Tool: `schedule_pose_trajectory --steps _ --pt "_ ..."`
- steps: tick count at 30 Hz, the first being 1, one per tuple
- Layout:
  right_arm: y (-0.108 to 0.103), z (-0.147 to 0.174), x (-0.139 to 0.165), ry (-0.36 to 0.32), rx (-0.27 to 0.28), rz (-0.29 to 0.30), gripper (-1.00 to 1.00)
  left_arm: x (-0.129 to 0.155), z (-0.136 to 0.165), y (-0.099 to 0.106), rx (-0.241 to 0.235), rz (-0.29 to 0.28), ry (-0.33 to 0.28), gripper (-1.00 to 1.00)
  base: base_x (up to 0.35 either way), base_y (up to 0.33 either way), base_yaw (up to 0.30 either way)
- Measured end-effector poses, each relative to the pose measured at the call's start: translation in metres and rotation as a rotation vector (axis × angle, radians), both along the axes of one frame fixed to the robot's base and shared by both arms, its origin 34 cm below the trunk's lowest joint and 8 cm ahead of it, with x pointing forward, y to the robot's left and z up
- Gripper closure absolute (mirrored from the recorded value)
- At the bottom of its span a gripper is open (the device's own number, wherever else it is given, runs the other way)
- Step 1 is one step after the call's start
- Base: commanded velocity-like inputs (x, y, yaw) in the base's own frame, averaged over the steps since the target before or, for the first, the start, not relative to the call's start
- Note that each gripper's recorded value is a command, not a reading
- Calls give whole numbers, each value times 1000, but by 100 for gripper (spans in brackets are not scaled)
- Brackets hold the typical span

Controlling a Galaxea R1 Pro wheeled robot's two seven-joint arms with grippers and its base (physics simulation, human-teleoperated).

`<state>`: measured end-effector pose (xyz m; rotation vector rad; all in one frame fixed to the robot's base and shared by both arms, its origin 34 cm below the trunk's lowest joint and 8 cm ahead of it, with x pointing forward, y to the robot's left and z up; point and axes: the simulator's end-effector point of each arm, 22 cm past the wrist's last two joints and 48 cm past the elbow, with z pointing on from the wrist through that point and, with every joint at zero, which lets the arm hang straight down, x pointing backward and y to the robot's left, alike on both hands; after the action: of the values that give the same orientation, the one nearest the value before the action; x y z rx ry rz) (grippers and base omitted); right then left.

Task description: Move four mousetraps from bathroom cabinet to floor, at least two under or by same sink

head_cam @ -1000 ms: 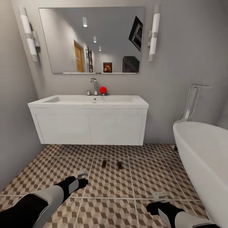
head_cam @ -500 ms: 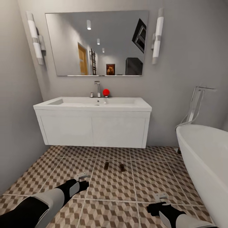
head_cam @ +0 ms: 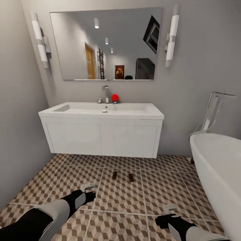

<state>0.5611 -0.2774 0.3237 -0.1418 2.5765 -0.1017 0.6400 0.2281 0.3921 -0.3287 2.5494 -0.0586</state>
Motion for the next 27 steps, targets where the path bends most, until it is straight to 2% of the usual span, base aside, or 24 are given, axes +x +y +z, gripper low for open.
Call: schedule_pose_trajectory --steps 27 --pt "0 36 -4 75 2 -2 -100 4 35 -3 -2 -3 47 -100 0 0 46"
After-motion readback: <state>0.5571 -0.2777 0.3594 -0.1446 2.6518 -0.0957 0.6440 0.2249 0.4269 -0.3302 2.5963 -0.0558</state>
